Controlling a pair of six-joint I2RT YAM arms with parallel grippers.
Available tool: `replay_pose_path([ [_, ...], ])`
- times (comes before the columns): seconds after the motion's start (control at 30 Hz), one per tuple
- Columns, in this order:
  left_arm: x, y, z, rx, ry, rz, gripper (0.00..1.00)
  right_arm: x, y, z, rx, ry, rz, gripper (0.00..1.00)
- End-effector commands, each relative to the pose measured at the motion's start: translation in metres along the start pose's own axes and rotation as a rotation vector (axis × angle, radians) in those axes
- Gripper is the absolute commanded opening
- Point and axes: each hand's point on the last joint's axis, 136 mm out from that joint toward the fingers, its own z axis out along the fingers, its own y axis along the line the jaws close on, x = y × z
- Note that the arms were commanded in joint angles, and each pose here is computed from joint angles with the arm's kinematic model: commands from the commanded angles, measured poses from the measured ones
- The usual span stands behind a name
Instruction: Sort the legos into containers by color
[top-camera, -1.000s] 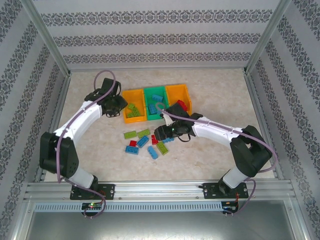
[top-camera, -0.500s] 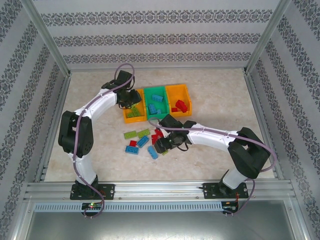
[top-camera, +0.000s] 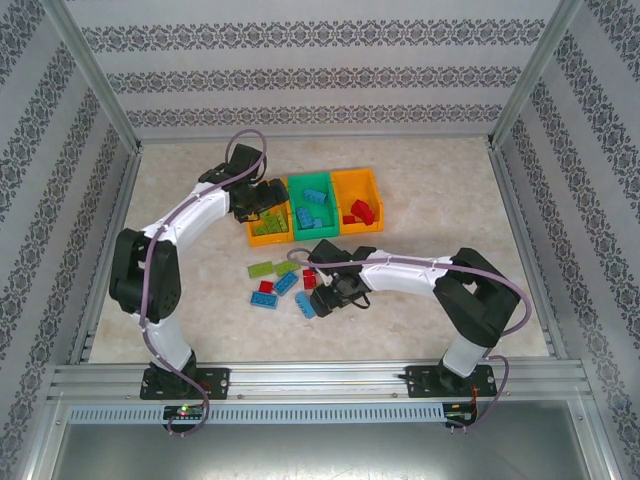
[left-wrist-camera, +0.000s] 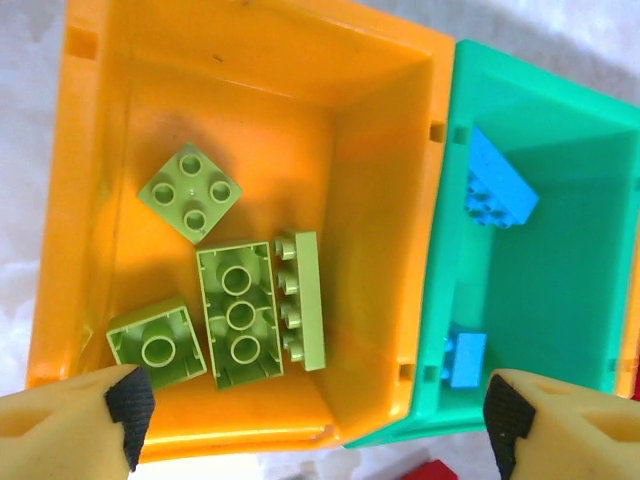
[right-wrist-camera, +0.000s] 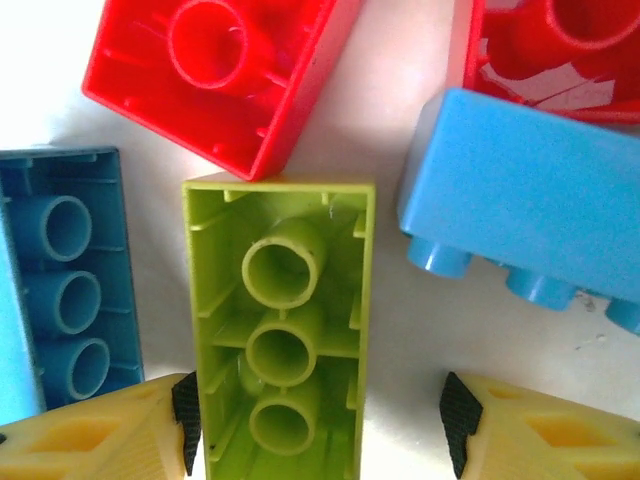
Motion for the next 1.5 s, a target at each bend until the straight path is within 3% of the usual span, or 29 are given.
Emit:
replay_pose_path([
  [0.0,-0.013,-0.015,-0.028,0.054,-0.111,0.031,0.98,-0.001,-0.006,0.001,0.06,0.01,-0.017,0.65],
  [0.23,-0.015,-0.005,-0.051,0.043,-0.198,0.092,1.0,-0.001,-0.011,-0.004,0.095,-0.01,-0.021,0.38],
  [0.4,-0.009,0.007,-0.059,0.038,-0.241,0.116,0.99,-0.019,0.006,-0.032,0.014,-0.127,-0.048,0.3],
  [0.63,-0.002,0.019,-0.078,0.042,-0.314,0.166,0.99,-0.063,0.042,-0.086,-0.155,-0.302,-0.135,0.3],
  [0.87,0.009,0.049,-0.082,-0.037,-0.295,0.164,0.99,-0.147,0.059,-0.11,-0.358,-0.41,-0.018,0.29],
  [1.13,0.034,0.081,-0.077,-0.089,-0.238,0.14,0.99,-0.232,0.061,-0.101,-0.544,-0.383,0.198,0.29],
  [1.47,0.063,0.094,-0.055,-0.111,-0.094,0.131,1.0,-0.273,0.036,-0.066,-0.509,-0.36,0.331,0.38],
])
